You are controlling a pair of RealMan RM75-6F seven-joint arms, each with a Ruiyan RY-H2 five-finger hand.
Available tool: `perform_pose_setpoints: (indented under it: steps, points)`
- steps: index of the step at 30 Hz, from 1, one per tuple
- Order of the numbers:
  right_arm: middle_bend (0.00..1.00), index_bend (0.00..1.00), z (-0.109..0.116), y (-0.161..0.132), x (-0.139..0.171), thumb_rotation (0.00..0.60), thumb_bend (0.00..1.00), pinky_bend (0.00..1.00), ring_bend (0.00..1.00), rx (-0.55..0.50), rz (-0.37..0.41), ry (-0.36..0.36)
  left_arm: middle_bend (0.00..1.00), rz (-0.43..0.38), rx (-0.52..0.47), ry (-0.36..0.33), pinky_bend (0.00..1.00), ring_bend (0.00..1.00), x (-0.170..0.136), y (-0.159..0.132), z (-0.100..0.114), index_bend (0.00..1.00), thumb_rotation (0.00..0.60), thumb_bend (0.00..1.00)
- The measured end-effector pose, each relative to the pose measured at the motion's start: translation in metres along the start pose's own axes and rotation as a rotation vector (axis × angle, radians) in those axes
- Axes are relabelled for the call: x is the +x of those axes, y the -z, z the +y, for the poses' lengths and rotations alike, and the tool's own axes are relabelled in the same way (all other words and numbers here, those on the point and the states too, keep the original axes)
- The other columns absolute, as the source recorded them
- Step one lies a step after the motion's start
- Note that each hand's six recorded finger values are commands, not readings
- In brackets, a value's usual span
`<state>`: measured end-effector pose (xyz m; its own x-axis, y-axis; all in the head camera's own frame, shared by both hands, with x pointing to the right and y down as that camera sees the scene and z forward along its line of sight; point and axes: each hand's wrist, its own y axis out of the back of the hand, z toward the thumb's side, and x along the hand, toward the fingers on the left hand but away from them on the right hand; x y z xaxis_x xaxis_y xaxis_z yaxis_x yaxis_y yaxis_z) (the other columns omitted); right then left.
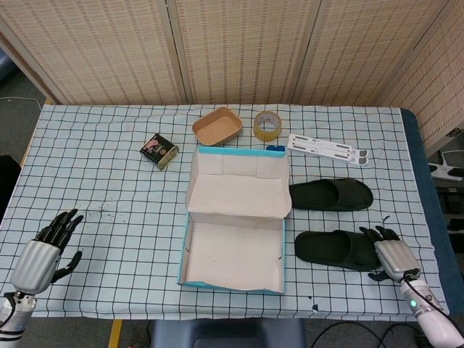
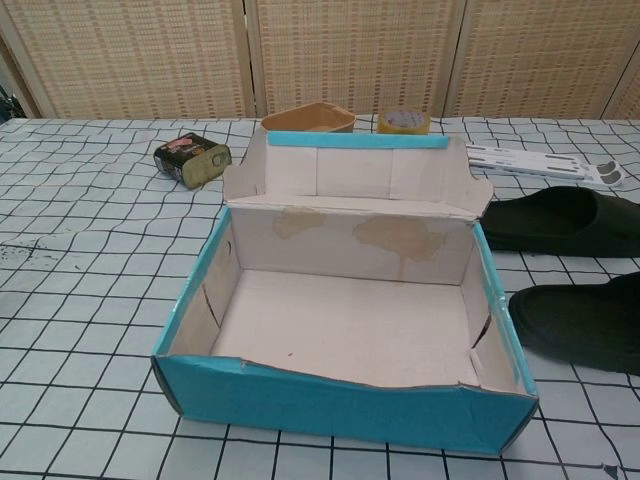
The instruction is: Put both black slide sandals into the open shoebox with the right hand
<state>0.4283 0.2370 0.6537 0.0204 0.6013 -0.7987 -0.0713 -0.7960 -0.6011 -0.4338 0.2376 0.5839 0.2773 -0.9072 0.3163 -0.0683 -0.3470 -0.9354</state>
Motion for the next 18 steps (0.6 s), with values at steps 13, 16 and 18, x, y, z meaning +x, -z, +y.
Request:
perform_pose_setpoints:
  steps: [13, 16, 18]
  points:
    - [0.1, 0.01, -0.01, -0.003, -0.008, 0.6, 0.05, 0.07, 0.0, 0.013, 0.01, 0.002, 0.01, -0.001, -0.01, 0.006, 0.3, 0.06, -0.001, 0.0, 0.0, 0.05, 0.6, 0.4]
    - [0.1, 0.01, -0.012, -0.002, -0.01, 0.6, 0.05, 0.07, 0.0, 0.019, 0.007, 0.007, 0.02, 0.0, -0.014, 0.01, 0.3, 0.08, 0.0, 0.0, 0.0, 0.06, 0.6, 0.4]
    - [0.1, 0.01, -0.013, -0.002, -0.011, 0.6, 0.05, 0.07, 0.0, 0.025, 0.004, 0.01, 0.02, -0.001, -0.013, 0.01, 0.3, 0.08, 0.0, 0.0, 0.0, 0.06, 0.6, 0.4]
